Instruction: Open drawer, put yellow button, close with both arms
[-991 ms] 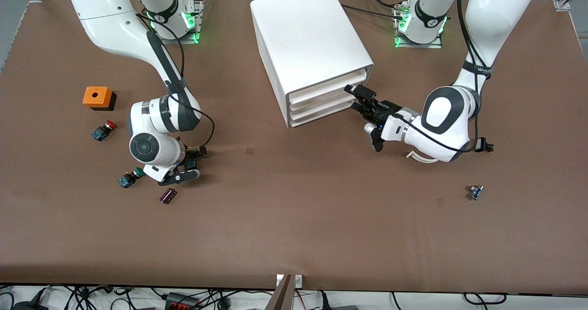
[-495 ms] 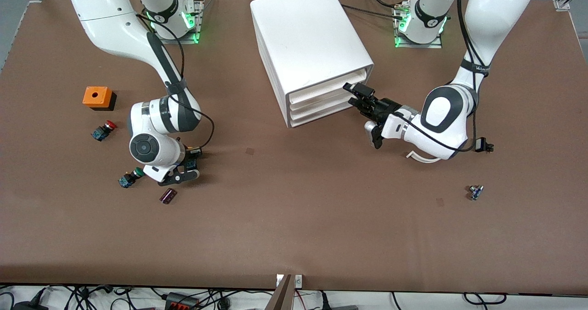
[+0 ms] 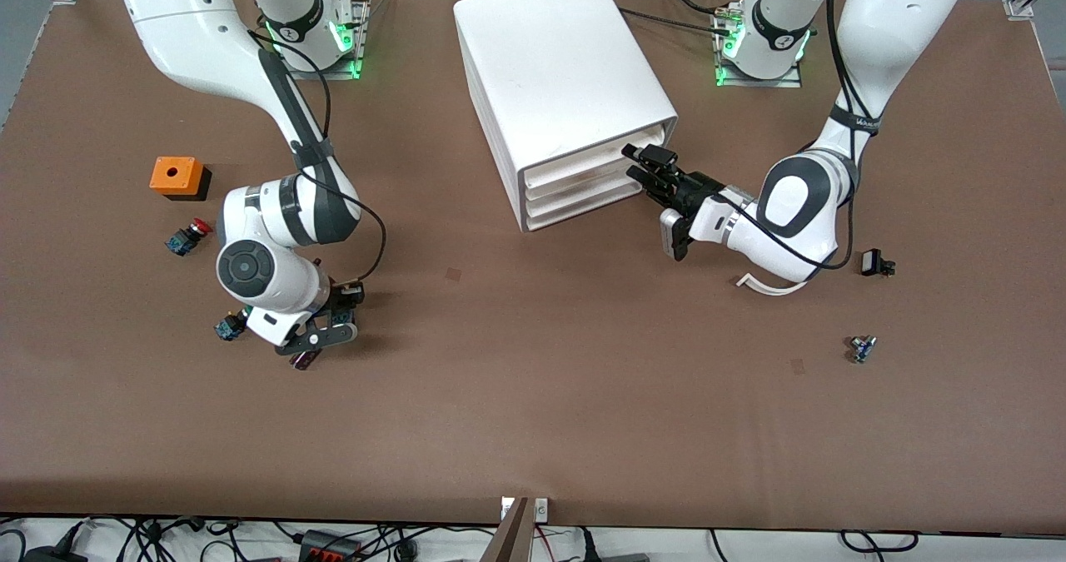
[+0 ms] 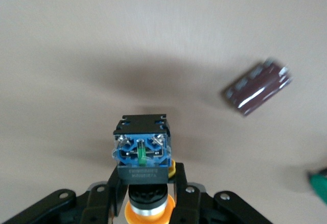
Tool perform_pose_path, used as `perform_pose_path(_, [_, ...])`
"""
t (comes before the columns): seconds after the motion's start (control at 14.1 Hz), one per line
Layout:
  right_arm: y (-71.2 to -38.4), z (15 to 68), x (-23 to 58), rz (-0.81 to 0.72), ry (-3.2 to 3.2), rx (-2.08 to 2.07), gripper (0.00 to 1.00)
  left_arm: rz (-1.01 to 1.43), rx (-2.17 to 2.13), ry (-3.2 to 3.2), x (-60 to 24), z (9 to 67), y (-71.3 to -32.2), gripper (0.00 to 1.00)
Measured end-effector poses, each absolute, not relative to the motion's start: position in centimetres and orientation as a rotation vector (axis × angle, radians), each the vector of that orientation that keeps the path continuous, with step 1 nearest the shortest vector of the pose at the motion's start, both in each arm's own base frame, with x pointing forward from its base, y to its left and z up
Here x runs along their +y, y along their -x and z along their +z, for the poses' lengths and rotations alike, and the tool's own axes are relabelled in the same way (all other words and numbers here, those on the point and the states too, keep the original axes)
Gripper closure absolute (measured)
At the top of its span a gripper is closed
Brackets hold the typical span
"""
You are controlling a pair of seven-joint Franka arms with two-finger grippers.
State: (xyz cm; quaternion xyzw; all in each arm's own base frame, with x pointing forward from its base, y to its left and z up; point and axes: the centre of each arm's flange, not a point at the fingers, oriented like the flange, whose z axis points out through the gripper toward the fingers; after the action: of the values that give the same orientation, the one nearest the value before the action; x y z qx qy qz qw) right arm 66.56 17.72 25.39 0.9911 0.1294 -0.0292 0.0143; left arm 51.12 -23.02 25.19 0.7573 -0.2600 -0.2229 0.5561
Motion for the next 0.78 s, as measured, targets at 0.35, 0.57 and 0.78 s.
perform_pose_path(0.35, [-68.9,35.6,21.9,0.187,-3.104,0.483,0.59,-0.515,-0.627,-1.76,-24.0,25.9,-50.2,0.58])
perform_pose_path(0.57, [-69.2,40.2,25.7,0.324,-3.118,0.561,0.59,-0.475,-0.68,-1.741,-24.2,25.8,-50.1,0.85])
perform_pose_path(0.78, [-68.0,42.2,30.0,0.357,-3.144,0.649,0.59,-0.467,-0.693,-1.744,-24.1,25.6,-50.1,0.85])
